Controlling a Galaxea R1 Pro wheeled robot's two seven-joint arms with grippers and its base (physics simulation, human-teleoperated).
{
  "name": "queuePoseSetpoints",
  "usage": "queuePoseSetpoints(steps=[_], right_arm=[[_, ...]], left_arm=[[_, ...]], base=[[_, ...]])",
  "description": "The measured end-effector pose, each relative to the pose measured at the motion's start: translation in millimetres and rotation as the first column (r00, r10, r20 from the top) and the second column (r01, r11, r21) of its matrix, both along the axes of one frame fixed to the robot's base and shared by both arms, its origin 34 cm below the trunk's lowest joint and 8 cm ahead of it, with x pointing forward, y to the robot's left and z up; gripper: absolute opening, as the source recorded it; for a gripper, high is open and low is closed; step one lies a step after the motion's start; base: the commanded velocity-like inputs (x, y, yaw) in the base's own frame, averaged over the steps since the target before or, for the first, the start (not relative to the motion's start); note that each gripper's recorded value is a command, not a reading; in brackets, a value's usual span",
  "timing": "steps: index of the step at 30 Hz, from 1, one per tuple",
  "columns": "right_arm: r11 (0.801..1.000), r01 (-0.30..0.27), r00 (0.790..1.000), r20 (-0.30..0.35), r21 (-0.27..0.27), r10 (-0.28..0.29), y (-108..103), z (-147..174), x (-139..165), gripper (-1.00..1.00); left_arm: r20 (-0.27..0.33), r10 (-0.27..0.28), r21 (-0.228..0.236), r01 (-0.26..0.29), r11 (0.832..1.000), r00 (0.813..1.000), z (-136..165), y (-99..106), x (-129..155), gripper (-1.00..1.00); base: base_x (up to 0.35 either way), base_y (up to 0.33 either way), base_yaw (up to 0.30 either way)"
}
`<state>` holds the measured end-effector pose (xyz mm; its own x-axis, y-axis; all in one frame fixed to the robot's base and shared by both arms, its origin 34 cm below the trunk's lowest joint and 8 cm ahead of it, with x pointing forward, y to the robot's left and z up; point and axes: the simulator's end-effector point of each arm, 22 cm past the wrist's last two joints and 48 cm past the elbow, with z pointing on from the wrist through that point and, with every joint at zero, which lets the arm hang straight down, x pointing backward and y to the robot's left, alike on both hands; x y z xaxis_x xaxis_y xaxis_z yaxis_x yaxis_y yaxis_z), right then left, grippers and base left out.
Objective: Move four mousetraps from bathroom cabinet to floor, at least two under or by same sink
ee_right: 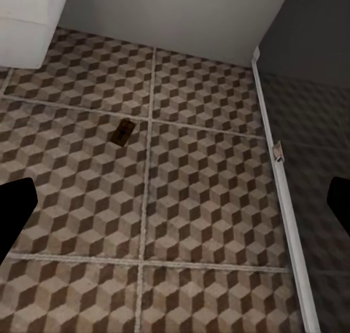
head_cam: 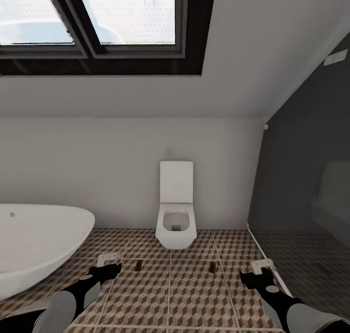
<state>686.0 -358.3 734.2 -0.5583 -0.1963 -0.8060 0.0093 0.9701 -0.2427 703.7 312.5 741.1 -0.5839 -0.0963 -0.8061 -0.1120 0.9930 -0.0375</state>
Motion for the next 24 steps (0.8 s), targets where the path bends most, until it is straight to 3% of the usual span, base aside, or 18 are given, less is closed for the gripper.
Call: queuePoseSetpoints(steps=[9,24], right_arm=[[1.0,-0.001,1.0,-0.007,0.003,0.001,1,11,-2,1.0],[1.0,0.019,0.995,-0.1,-0.001,-0.019,0,9,-24,1.0]], left_arm=[[-0.026,0.0,-0.005,0.0,1.0,1.0,5,-1,-7,1.0],[-0.157,0.015,-0.007,-0.016,1.0,0.988,-33,7,-71,1.0]], base=[[0.0,0.0,0.0],[0.0,0.0,0.0]])
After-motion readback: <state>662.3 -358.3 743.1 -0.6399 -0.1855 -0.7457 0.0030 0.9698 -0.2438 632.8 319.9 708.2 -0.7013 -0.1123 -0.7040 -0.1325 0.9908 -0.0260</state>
